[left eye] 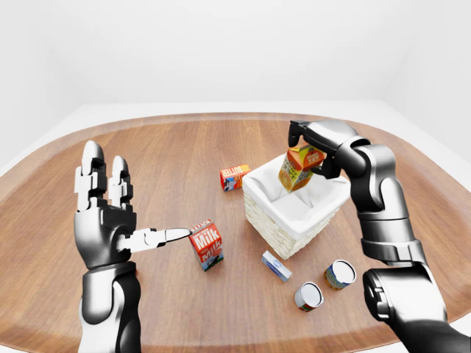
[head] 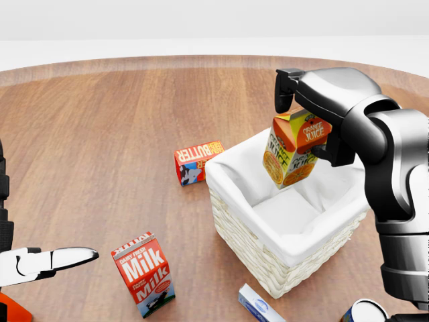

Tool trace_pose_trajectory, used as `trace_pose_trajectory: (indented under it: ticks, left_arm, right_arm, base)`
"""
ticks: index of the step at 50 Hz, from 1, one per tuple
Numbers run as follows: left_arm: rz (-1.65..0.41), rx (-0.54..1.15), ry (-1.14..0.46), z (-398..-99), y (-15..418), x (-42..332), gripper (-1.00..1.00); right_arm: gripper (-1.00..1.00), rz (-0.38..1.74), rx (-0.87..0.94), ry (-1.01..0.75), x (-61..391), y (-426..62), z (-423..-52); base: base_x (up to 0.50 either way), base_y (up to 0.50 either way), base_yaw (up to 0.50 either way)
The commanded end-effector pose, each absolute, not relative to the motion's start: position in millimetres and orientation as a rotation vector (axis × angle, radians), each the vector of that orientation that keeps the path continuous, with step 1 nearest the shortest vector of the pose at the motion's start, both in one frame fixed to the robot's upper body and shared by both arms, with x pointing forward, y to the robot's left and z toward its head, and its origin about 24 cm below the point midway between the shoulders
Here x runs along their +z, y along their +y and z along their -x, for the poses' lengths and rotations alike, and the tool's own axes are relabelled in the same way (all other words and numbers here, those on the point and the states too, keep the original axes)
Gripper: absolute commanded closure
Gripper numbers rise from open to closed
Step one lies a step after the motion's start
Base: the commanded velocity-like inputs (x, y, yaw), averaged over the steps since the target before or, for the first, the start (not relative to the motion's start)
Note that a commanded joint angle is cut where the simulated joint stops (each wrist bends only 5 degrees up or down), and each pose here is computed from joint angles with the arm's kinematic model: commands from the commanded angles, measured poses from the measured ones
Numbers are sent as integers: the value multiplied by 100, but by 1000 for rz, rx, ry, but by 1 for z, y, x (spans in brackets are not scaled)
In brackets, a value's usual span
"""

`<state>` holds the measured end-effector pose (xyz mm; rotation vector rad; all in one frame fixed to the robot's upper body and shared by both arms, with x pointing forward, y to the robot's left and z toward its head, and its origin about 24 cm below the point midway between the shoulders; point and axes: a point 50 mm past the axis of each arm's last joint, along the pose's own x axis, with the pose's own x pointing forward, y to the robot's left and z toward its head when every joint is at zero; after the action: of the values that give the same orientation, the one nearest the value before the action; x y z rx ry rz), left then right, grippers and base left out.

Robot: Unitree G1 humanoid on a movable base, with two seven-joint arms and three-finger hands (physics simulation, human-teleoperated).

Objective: Pick up the orange juice, and put it in the basket.

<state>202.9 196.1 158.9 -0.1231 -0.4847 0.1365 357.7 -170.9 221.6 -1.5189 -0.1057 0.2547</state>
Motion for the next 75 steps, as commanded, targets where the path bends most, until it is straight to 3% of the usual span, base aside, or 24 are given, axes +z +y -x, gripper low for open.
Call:
trace_pose_trajectory:
  ticks: [1, 75]
  left_arm:
    - [123, 136, -480, -204, 196, 158, -100]
    - [125, 137, -483, -203, 196, 158, -100]
  right_arm:
    - [100, 1542, 205, -81, 212, -176, -364]
    - [100, 1531, 167, -41, 168, -180, -377]
  base:
    - [0, 0, 0]
    - [0, 0, 0]
